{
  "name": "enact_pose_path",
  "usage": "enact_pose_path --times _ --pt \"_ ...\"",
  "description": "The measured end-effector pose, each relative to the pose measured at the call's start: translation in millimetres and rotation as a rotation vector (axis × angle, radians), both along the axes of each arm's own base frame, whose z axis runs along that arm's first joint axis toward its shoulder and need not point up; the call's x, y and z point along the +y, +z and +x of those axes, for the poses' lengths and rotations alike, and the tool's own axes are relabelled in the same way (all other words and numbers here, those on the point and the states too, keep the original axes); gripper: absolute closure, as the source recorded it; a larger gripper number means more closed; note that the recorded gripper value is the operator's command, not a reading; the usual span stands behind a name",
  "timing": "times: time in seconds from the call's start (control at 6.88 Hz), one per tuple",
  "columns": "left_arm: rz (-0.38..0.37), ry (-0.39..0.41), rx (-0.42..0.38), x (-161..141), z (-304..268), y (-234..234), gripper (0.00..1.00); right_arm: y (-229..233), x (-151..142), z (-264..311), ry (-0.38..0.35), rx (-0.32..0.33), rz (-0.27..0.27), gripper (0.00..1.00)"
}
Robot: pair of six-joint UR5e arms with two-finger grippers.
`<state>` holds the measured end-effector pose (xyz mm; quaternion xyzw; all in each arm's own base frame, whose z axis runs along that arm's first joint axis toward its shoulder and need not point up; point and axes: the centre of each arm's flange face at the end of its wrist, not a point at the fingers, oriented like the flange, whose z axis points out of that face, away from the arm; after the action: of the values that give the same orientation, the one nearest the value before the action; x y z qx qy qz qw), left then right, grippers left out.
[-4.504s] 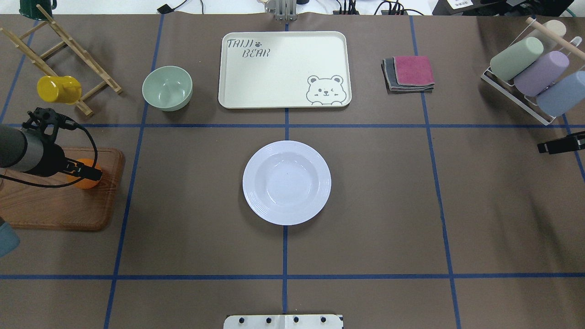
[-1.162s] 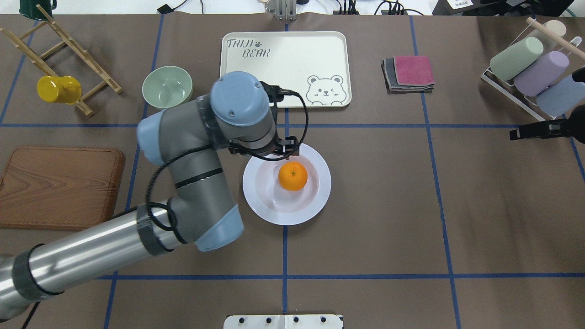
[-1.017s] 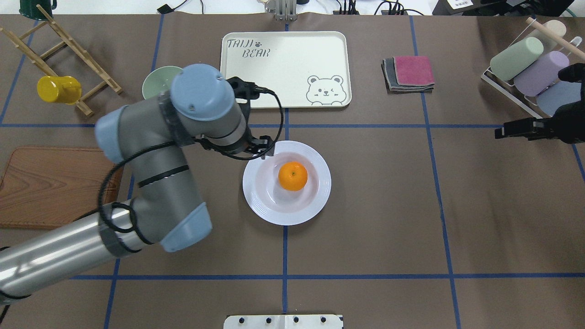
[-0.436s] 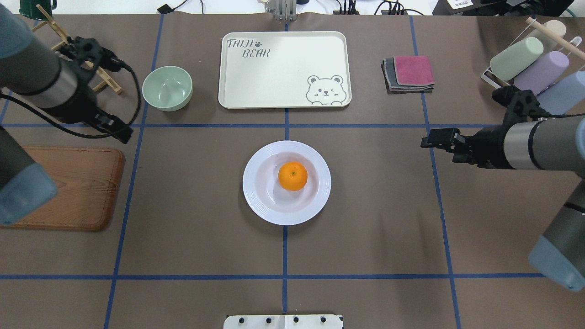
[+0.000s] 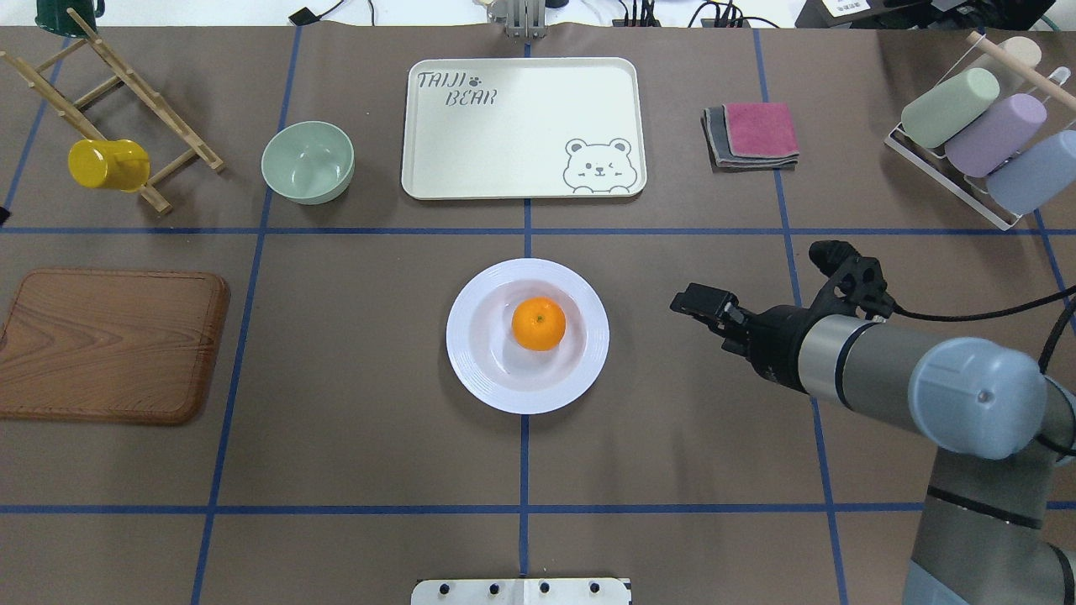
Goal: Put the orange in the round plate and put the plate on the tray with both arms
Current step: 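Lower the right gripper to the near rim of the white plate and grip it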
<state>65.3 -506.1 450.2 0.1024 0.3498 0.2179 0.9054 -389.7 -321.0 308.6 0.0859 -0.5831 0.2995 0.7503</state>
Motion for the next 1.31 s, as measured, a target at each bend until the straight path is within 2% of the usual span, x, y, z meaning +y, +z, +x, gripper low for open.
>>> enact_pose_path --times 0.29,0.44,0.58,0.87,1.02,1.31 --pt "-0.038 -0.016 -0.006 -6.7 -113.5 117.6 0.01 -14.2 31.6 -21.7 0.052 -0.057 -0.023 0.00" --pt "-0.059 -0.053 0.020 -1.5 -151.1 146.8 0.01 -16.7 46.7 -31.6 0.081 -0.078 -0.037 0.00" --pt "-0.072 -0.082 0.034 7.4 -171.6 160.5 0.01 -18.4 64.6 -45.2 0.119 -0.107 -0.061 0.00" --pt "-0.087 -0.104 0.044 22.1 -183.3 173.4 0.01 -17.5 89.4 -101.5 0.187 -0.170 -0.150 0.00" --pt "-0.091 -0.105 0.046 25.9 -183.9 176.4 0.01 -14.9 92.4 -130.4 0.205 -0.182 -0.187 0.00" --pt "-0.095 -0.107 0.047 38.3 -183.3 178.7 0.01 -8.3 89.9 -151.4 0.226 -0.175 -0.210 0.02"
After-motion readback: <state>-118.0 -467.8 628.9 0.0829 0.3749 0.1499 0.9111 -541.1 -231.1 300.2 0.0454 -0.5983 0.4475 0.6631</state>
